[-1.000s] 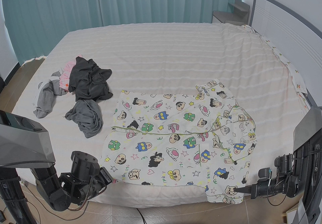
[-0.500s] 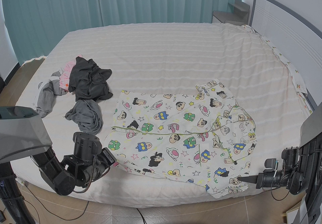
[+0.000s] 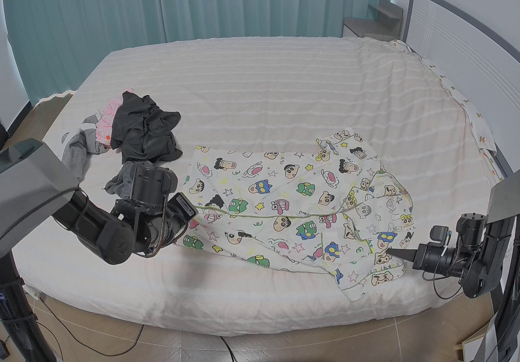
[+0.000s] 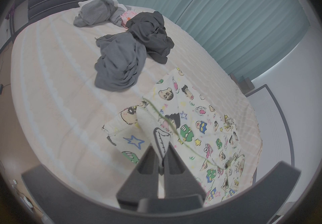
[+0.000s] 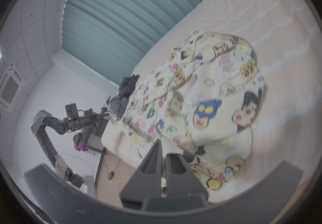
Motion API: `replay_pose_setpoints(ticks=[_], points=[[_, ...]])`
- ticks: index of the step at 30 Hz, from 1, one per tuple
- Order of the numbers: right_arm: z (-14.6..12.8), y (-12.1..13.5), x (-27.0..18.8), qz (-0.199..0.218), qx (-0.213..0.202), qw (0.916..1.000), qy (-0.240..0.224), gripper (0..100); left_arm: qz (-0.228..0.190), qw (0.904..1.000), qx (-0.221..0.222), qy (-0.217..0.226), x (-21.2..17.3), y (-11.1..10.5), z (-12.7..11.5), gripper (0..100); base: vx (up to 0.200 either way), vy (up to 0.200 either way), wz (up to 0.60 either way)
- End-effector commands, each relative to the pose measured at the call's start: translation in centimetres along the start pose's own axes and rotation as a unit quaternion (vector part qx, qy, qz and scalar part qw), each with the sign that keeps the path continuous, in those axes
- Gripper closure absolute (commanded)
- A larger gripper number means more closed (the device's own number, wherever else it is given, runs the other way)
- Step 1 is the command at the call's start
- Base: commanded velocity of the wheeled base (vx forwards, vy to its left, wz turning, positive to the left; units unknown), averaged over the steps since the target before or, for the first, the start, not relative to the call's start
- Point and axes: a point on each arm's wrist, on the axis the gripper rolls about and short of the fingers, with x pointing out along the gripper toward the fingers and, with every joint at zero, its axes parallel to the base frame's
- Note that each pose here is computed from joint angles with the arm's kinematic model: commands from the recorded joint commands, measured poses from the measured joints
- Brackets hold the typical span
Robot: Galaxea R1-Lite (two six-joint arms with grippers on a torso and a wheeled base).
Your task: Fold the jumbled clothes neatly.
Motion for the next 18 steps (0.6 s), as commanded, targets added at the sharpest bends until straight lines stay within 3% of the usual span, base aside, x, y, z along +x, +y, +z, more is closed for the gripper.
replay_pose_setpoints(ticks=[1, 10, 18], points=[[2.6, -0.4, 1.1, 0.002, -0.014, 0.9987, -0.050, 100, 0.007, 1.0000, -0.005, -0.005, 2.3, -1.0, 0.9, 100, 0.000, 0.000, 0.00], [5.4, -3.0, 2.3, -0.036, -0.002, 0.9959, -0.083, 100, 0.025, 0.9997, -0.008, -0.001, 6.0, -2.2, 2.0, 100, 0.000, 0.000, 0.00], [6.0, -4.6, 2.8, -0.048, 0.006, 0.9947, -0.090, 100, 0.041, 0.9991, -0.011, 0.007, 9.4, -2.3, 2.2, 100, 0.000, 0.000, 0.00]])
